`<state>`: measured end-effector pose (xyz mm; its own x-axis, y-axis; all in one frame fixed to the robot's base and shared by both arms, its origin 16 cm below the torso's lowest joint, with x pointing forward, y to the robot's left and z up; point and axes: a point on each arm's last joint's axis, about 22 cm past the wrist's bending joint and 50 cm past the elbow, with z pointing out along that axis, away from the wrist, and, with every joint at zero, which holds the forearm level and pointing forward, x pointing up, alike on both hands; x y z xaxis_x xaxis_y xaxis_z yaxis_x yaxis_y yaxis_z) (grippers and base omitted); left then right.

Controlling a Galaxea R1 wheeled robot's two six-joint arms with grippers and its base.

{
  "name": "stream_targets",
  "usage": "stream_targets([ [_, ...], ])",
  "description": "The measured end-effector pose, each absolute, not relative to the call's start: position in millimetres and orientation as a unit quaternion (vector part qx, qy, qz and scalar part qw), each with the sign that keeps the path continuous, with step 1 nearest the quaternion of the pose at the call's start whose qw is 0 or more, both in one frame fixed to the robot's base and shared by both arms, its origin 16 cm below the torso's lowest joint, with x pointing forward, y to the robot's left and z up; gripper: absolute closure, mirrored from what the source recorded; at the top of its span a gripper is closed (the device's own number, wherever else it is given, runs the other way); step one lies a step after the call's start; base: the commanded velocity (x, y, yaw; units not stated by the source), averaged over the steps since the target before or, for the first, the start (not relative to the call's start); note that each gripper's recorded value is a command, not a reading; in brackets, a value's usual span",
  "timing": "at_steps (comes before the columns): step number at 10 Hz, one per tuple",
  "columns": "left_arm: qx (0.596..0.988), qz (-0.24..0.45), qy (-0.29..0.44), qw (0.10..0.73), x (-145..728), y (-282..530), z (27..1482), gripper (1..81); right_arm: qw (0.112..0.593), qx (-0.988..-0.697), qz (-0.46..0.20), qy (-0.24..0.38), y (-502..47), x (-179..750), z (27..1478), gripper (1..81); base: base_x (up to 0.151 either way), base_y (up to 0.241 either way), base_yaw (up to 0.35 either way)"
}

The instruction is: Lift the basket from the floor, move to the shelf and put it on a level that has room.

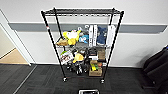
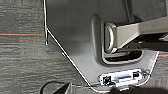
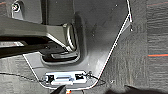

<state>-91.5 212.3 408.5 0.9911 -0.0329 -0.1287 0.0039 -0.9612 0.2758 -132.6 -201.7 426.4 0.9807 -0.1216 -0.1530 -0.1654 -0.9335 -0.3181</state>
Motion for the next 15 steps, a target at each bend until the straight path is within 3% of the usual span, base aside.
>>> stream_targets([
  [3,0.982,-0.079,0.004,0.172,-77.3,212.2,412.7,1.0,0.176,-0.978,0.079,0.079,-209.2,-119.3,427.1,1.0,0.000,0.000,0.000],
  [6,0.983,-0.081,0.040,0.161,-36.2,256.1,408.1,1.0,0.175,-0.978,0.080,0.080,-233.5,-91.8,423.4,1.0,0.000,0.000,0.000],
  [9,0.977,-0.063,0.071,0.193,43.6,226.6,403.1,1.0,0.198,-0.976,0.050,0.077,-220.0,-26.9,414.6,1.0,0.000,0.000,0.000],
  [15,0.979,-0.015,0.063,0.193,190.2,232.8,392.3,1.0,0.194,-0.978,-0.018,0.072,-234.7,106.8,390.4,1.0,0.000,0.000,0.000],
])
